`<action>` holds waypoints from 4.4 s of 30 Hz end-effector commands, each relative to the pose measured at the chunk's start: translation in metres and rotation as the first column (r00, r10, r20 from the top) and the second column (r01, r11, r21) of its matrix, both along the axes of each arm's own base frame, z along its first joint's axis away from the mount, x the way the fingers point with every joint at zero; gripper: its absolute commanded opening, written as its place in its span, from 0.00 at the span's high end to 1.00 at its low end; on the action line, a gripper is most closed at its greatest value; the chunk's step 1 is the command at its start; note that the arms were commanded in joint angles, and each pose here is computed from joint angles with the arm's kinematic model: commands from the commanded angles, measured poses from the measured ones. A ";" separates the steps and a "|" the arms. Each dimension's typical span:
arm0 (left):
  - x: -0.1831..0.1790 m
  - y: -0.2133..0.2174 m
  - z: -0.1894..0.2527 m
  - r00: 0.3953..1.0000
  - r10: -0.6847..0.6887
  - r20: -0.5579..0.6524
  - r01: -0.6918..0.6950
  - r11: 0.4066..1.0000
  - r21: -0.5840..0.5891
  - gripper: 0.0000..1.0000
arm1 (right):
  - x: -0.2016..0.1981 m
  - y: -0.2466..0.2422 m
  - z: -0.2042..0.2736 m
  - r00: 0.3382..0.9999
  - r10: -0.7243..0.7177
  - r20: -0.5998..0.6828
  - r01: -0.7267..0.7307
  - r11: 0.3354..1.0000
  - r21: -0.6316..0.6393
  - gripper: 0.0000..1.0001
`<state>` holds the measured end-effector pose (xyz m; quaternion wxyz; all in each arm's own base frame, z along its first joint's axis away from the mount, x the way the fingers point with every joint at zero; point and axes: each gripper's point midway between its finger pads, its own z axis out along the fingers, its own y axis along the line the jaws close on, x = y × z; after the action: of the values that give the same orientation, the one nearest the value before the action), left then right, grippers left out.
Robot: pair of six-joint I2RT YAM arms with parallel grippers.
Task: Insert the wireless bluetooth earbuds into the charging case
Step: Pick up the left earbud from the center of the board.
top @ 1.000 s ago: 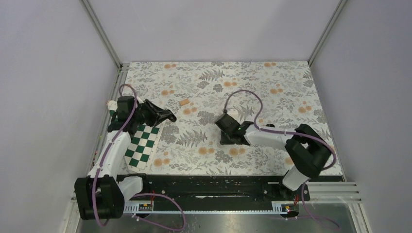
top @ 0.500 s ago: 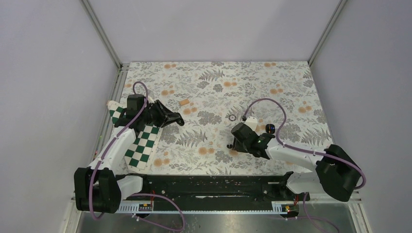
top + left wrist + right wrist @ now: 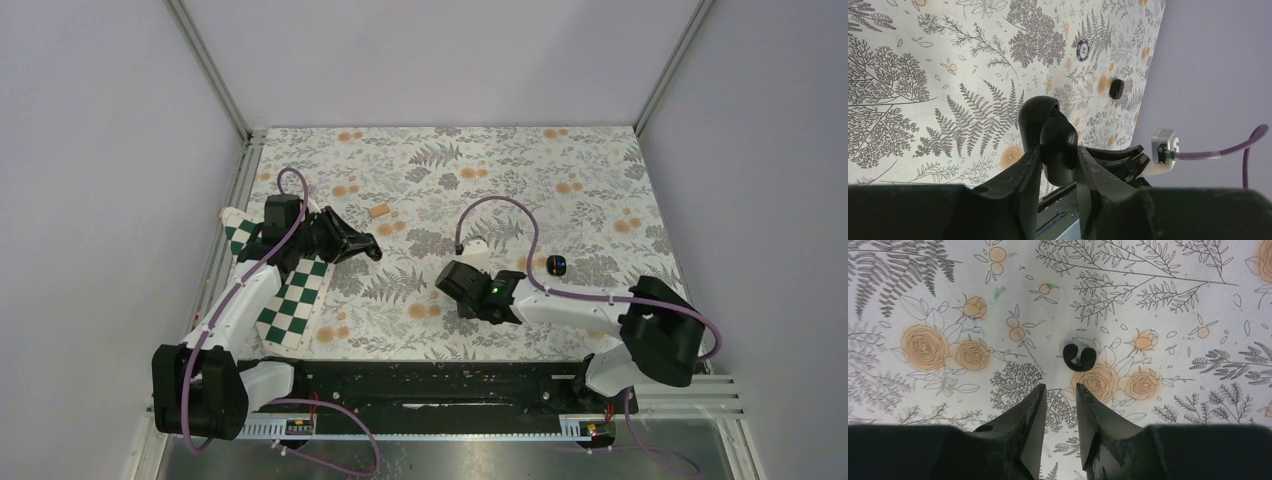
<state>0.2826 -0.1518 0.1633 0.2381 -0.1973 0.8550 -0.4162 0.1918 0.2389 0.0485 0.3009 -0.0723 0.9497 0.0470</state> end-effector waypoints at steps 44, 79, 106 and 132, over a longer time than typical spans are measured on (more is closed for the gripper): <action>0.013 -0.003 0.024 0.994 -0.016 0.107 0.017 1.000 -0.006 1.00 | 0.024 -0.005 -0.009 0.890 -0.455 -0.010 0.430 0.832 0.352 0.62; 0.008 -0.002 0.022 0.994 -0.025 0.108 0.024 1.000 0.007 1.00 | 0.035 -0.029 -0.014 0.783 -0.621 -0.018 0.570 0.706 0.421 0.66; 0.008 -0.002 0.021 0.994 -0.030 0.106 0.030 1.000 0.004 1.00 | 0.043 -0.020 -0.039 0.791 -0.610 -0.048 0.584 0.729 0.358 0.67; 0.008 -0.002 0.019 0.995 -0.029 0.100 0.029 1.000 0.002 1.00 | 0.054 -0.006 -0.022 0.851 -0.525 0.006 0.498 0.811 0.308 0.90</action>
<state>0.2823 -0.1510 0.1642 0.2455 -0.1876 0.8563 -0.4138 0.2399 0.2372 0.0188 0.3397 0.2297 0.9053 0.1105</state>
